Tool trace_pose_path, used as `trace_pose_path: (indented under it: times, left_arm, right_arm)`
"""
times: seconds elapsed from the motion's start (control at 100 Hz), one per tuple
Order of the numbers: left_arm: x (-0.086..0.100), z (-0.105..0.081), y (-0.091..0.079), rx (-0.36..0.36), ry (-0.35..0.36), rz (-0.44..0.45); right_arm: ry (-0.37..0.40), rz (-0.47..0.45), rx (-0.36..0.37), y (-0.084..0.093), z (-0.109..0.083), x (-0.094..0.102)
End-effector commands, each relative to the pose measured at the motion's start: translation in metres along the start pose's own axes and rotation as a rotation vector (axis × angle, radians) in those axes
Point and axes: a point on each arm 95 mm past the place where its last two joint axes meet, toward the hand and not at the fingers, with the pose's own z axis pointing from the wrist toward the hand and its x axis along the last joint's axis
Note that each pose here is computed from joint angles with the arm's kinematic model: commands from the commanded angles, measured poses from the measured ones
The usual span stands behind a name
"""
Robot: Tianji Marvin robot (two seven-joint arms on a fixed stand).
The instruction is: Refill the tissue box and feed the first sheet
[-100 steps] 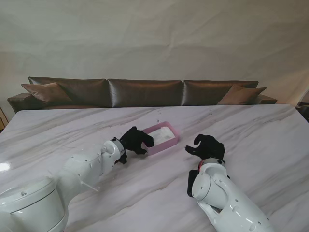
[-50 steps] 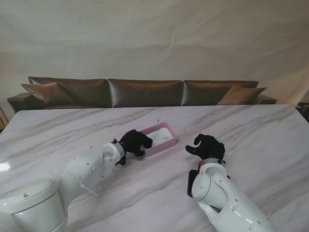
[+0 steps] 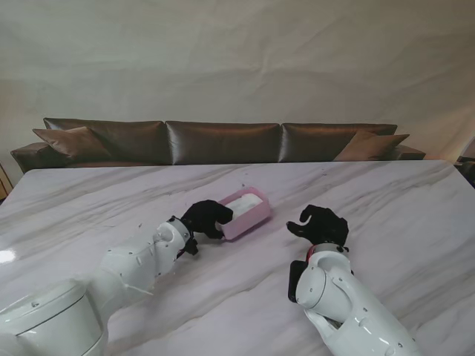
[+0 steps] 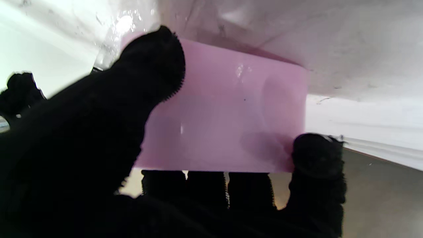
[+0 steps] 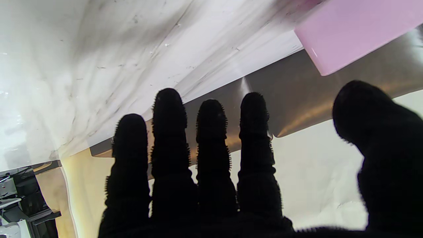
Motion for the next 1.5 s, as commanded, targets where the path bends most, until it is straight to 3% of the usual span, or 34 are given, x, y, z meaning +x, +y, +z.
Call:
trace_pose_path:
  times: [0.0,0.31,0.56,0.87,1.04,1.25,1.49]
  left_arm:
    - [0.003,0.003,-0.001,-0.014,0.006,-0.036]
    - [-0.003,0.005,-0.009,0.055,-0.054,-0.423]
    - [-0.009,0.002,-0.021,0.051,-0.034,-0.545]
    - [-0.007,-0.021,-0.042,-0.064,0.03,-0.742]
    - [-0.006,-0.031,-0.05,-0.102,0.045,-0.775]
    - [-0.001,-0.037,-0.058,-0.139,0.053,-0.754]
    - [0.008,-0.04,-0.073,-0.199,0.07,-0.725]
  right_arm:
    - [0.004,0.008,0.008,-0.001,-0.002,0.002]
    - [0.02,0.028,-0.004,0.001,-0.008,0.008]
    - [0.071,0.072,0.012,-0.002,-0.013,0.016]
    - [0.179,0.103,0.038,-0.007,-0.027,0.033]
    - [0.198,0.109,0.049,-0.013,-0.035,0.039]
    - [0.17,0.151,0.066,-0.024,-0.043,0.048]
    - [0.125,0.317,0.106,-0.043,-0.053,0.057]
